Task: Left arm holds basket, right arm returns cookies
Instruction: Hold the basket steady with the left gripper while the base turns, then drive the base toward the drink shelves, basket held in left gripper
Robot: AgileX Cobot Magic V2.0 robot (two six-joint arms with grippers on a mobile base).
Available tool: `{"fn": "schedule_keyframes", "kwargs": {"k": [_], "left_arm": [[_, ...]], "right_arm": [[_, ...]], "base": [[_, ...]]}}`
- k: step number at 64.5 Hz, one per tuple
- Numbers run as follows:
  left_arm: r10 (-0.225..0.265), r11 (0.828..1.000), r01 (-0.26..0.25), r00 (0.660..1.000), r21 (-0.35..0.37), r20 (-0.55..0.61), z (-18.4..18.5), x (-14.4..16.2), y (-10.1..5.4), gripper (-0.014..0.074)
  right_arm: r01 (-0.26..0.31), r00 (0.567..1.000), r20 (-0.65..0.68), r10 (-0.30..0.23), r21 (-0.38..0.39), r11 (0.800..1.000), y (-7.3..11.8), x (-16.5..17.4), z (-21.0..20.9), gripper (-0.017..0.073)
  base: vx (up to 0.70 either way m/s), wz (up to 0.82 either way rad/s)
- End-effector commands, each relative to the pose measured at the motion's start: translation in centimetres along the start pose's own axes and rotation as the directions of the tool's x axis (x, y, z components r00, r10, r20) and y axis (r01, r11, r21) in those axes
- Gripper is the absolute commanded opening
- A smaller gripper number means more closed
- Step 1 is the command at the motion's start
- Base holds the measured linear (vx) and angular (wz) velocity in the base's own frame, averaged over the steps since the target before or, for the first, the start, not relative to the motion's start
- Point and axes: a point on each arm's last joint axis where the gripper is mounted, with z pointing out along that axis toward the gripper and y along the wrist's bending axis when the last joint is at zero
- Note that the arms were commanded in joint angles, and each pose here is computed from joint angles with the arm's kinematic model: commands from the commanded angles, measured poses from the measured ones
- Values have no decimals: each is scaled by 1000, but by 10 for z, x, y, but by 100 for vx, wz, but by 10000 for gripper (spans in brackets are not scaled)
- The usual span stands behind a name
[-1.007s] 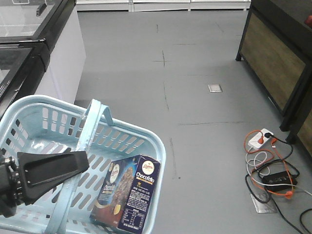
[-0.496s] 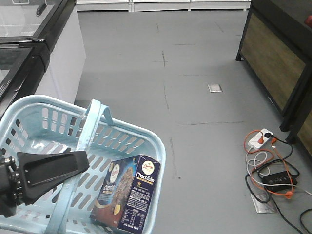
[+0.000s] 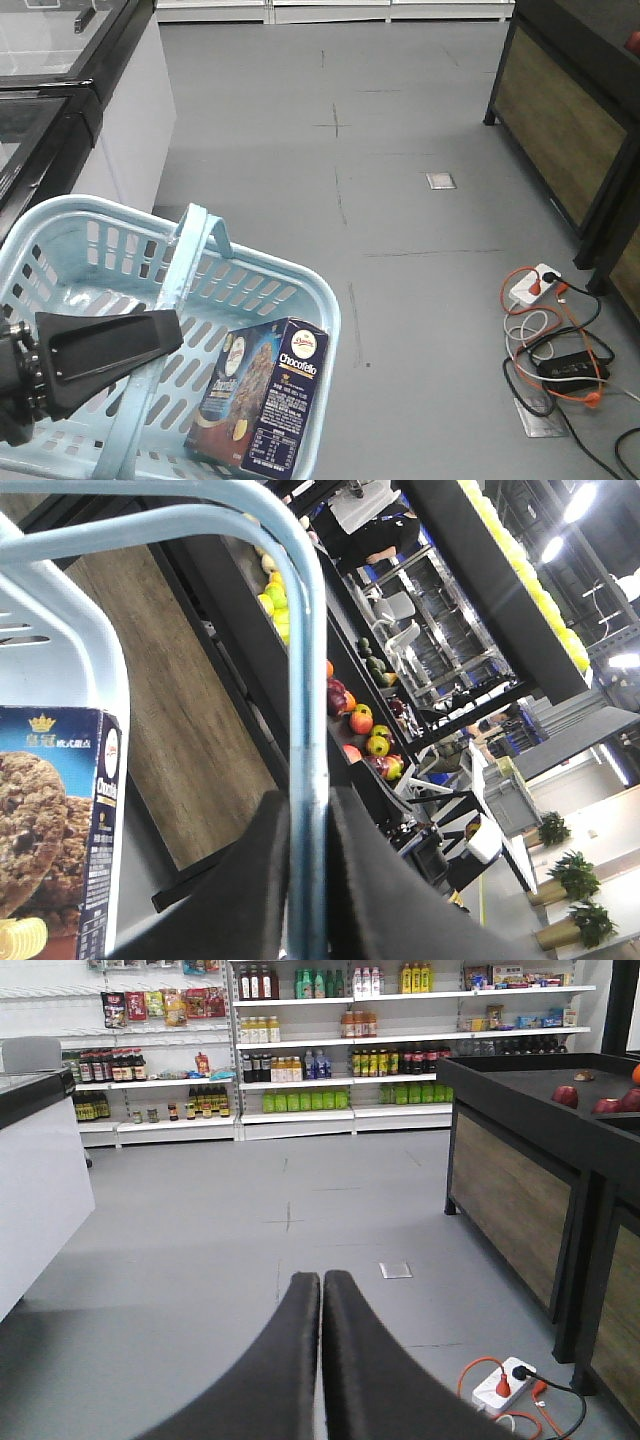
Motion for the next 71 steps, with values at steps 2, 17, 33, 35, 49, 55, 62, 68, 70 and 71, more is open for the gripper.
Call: {"fn": "schedule_keyframes", "kwargs": {"k": [2, 17, 33, 35, 49, 55, 62, 68, 70, 71], "left_arm": [[-20, 994, 14, 999, 111, 51, -2, -8, -18, -7], [-20, 994, 14, 999, 111, 51, -2, -8, -18, -7], [-20, 994, 14, 999, 111, 51, -2, -8, -18, -7], [-20, 994, 14, 999, 111, 51, -2, -8, -18, -7], [-20, 994, 14, 999, 111, 51, -2, -8, -18, -7], [-20, 994, 14, 999, 111, 51, -2, -8, -18, -7], [-20, 994, 14, 999, 111, 51, -2, -8, -18, -7], [-20, 994, 14, 999, 111, 51, -2, -8, -18, -7], [-20, 994, 14, 999, 111, 51, -2, -8, -18, -7], [-20, 994, 14, 999, 111, 51, -2, -8, -18, -7]], "right_arm": [[21, 998, 64, -20, -16, 1000, 2, 0, 0, -3], [21, 998, 64, -20, -16, 1000, 2, 0, 0, -3], [21, 998, 64, -20, -16, 1000, 2, 0, 0, -3], [21, 998, 64, -20, -16, 1000, 2, 0, 0, -3], [21, 998, 64, -20, -16, 1000, 2, 0, 0, -3], [21, 998, 64, -20, -16, 1000, 2, 0, 0, -3], [21, 998, 64, -20, -16, 1000, 2, 0, 0, -3], [21, 998, 64, -20, -16, 1000, 2, 0, 0, -3], [21, 998, 64, -20, -16, 1000, 2, 0, 0, -3], [21, 998, 64, -20, -16, 1000, 2, 0, 0, -3]], "base": [[0, 0], [0, 0], [0, 0], [0, 0], [0, 0], [0, 0], [0, 0], [0, -1], [1, -3], [1, -3]]}}
